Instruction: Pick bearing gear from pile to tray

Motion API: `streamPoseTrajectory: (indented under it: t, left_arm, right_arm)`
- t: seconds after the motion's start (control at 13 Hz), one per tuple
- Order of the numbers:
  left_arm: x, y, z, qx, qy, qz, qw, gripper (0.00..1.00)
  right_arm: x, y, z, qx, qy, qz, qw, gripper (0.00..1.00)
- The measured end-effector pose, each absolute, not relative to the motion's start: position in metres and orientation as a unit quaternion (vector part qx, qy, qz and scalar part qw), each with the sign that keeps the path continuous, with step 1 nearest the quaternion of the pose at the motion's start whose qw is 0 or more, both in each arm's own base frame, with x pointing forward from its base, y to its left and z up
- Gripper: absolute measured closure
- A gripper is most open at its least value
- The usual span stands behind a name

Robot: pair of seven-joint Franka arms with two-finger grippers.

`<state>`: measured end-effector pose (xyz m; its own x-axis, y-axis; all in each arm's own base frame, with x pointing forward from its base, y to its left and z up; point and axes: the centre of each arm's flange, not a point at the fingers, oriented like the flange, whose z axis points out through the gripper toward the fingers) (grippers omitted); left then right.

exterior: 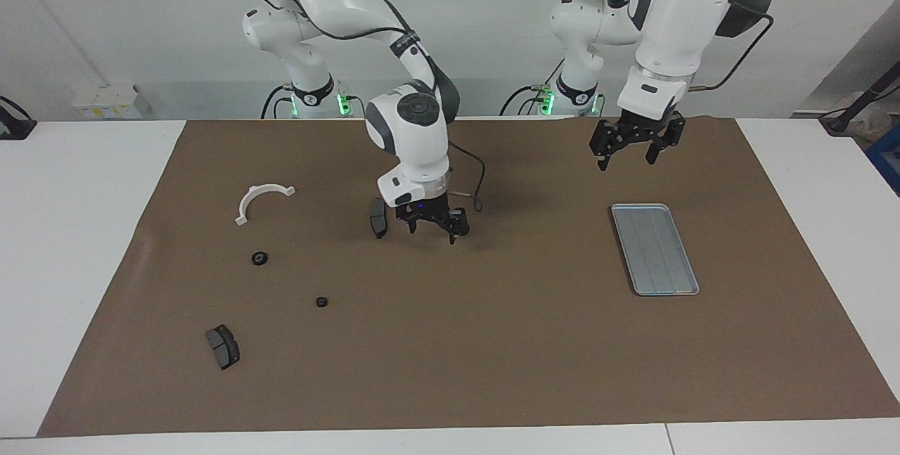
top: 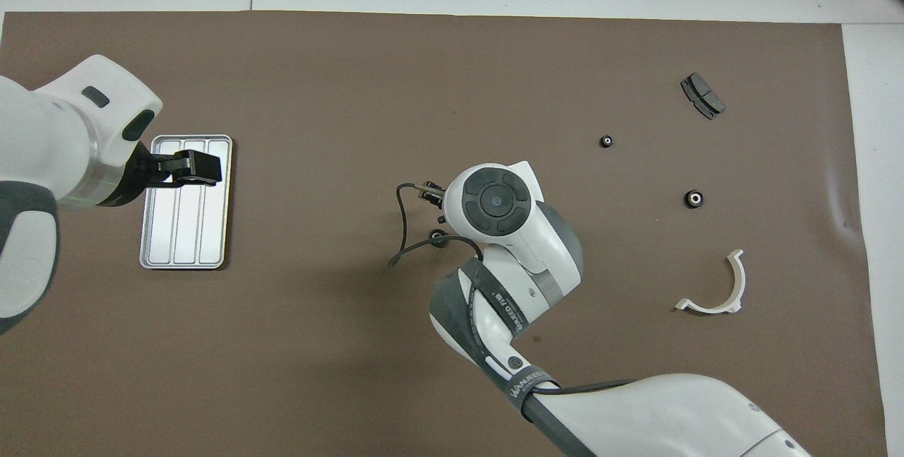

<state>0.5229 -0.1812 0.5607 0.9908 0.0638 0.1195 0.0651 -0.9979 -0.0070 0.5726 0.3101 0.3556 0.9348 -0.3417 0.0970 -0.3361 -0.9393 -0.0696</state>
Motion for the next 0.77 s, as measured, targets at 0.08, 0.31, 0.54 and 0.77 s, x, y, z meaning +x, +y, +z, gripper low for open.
streamPoseTrajectory:
  t: [0.08,0.31,0.54,0.77]
  left_arm:
    - [0.518,-0.208,0.552,-0.997,-0.039,-0.064,0.0,0.0]
    - [0.51,-0.288,0.508,-0.997,-0.044,-0.067,-0.013,0.0]
    - [0.513,-0.333,0.459,-0.997,-0.034,-0.069,-0.022,0.0]
    - [0.518,-0.368,0.418,-0.997,-0.029,-0.062,-0.023,0.0]
  right_arm:
    - [0.577,0.293,0.36,-0.985,0.16,-0.053,0.022,0.0]
    - [0.584,0.226,0.362,-0.992,0.115,-0.049,0.008,0.0]
    - [0.588,0.152,0.358,-0.997,0.065,-0.034,-0.007,0.0]
    - [0.595,0.088,0.352,-0.999,0.025,-0.023,-0.013,0.0]
